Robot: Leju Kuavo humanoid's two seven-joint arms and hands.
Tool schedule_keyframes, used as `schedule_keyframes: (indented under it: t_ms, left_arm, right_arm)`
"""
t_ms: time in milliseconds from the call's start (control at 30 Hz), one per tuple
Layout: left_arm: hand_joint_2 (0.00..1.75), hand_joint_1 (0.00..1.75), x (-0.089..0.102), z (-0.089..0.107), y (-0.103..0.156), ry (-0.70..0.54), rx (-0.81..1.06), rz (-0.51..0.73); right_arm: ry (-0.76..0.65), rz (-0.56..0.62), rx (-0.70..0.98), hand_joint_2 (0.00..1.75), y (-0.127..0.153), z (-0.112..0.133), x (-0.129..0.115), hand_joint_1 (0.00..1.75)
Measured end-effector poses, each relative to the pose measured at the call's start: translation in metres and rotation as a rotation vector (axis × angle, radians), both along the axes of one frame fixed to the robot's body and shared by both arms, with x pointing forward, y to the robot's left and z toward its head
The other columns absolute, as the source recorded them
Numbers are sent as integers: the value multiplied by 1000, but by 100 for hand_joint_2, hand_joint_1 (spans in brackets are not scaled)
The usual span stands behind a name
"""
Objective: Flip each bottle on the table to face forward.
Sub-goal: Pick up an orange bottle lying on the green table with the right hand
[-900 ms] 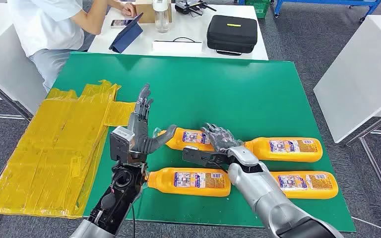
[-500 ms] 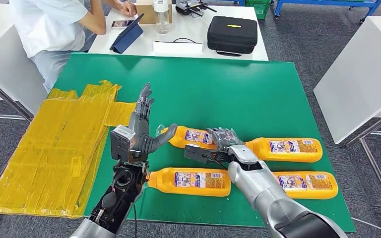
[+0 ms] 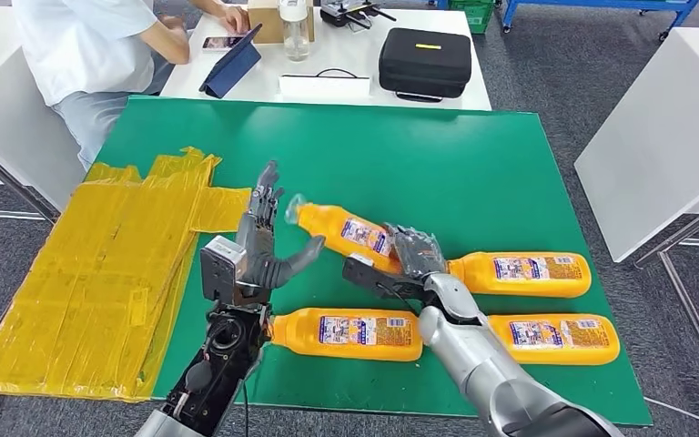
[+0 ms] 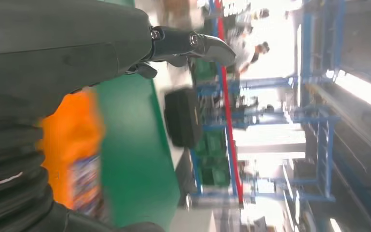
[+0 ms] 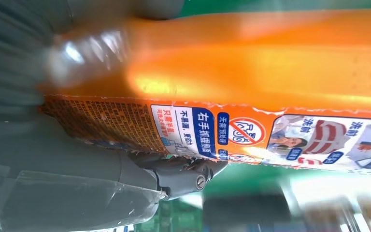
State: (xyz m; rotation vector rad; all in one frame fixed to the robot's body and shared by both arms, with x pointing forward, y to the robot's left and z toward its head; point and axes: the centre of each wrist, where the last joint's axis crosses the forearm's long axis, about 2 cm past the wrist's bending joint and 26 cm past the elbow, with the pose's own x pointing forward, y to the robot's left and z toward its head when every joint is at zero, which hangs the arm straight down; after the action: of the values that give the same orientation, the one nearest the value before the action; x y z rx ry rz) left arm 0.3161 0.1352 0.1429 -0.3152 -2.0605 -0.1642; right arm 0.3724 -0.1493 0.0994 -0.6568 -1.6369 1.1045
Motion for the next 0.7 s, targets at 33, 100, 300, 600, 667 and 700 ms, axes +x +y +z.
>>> schedule_keyframes:
  t_ms: [33,100,300,600,667,700]
  left_arm:
    - [175,0,-2,0,-1,0,-1,-19]
    - [175,0,-5,2,-2,-5,5,-47]
    - [175,0,-8,10,-6,-19,10,-91]
    - [175,0,-8,11,-9,-1,-5,-138]
    - [175,0,-8,12,-9,0,-6,-140]
    - [175,0,-7,14,-10,1,-3,-145]
  right_arm:
    - [-46,-4,82,175,0,3,-1,175]
    - [-118,-13,234,175,-1,9,0,175]
    - [-213,-48,444,175,-9,21,1,175]
    - [-264,-60,642,175,-13,23,-2,175]
    - [-267,-62,662,175,-14,23,-2,175]
    - [-269,-70,722,175,-15,24,-3,175]
